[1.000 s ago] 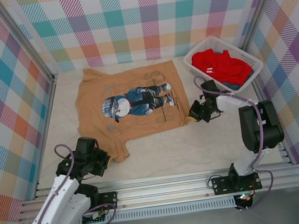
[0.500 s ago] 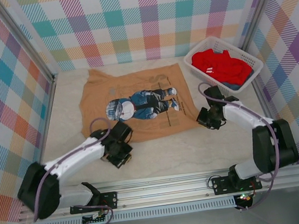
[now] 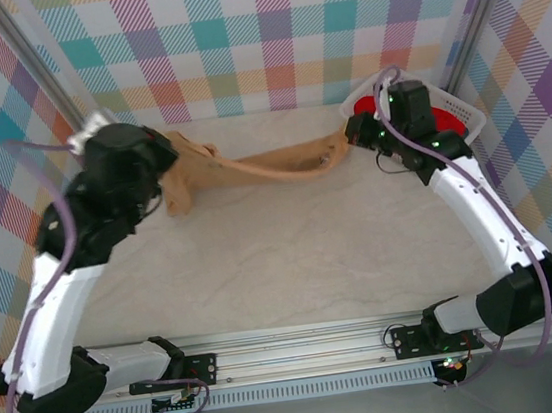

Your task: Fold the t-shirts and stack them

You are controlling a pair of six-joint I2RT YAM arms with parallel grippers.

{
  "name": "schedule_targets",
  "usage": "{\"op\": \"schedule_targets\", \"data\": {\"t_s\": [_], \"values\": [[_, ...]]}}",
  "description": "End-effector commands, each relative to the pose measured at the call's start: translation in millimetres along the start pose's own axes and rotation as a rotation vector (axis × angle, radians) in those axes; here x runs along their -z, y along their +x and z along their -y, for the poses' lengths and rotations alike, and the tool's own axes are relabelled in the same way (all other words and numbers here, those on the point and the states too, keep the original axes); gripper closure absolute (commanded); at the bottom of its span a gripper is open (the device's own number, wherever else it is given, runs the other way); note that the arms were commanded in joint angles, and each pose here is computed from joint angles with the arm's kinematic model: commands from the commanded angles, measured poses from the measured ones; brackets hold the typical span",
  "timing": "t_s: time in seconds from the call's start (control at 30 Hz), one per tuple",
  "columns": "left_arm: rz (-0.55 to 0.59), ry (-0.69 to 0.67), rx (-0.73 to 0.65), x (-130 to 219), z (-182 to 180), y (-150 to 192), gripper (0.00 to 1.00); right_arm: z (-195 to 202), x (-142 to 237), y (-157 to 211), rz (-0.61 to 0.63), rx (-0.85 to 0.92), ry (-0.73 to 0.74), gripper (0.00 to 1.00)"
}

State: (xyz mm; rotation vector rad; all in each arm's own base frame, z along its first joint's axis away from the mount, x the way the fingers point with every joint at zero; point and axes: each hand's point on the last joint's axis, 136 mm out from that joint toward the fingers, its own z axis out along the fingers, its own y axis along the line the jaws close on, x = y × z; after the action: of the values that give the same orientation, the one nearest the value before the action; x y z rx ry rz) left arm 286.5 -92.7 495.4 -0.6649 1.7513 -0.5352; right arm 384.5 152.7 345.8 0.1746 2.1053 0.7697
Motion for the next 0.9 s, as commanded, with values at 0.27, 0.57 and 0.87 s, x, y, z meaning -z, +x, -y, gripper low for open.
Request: {"op": "schedule_targets", "data": {"t_s": [0.27, 0.57, 0.87], "values": [[0.444, 0.055, -0.195, 34, 65, -150, 1.0, -96, 52, -98, 0.242, -0.001, -0.266, 1.0], [0.215, 0.168, 0.188, -131, 12, -175, 1.0, -103, -32, -125, 0.132, -0.074, -0.298, 1.0], [0.253, 0.4, 0.242, -120, 37, -215, 1.0, -86, -47, -172, 0.172, -0.122, -0.29, 1.0]]}}
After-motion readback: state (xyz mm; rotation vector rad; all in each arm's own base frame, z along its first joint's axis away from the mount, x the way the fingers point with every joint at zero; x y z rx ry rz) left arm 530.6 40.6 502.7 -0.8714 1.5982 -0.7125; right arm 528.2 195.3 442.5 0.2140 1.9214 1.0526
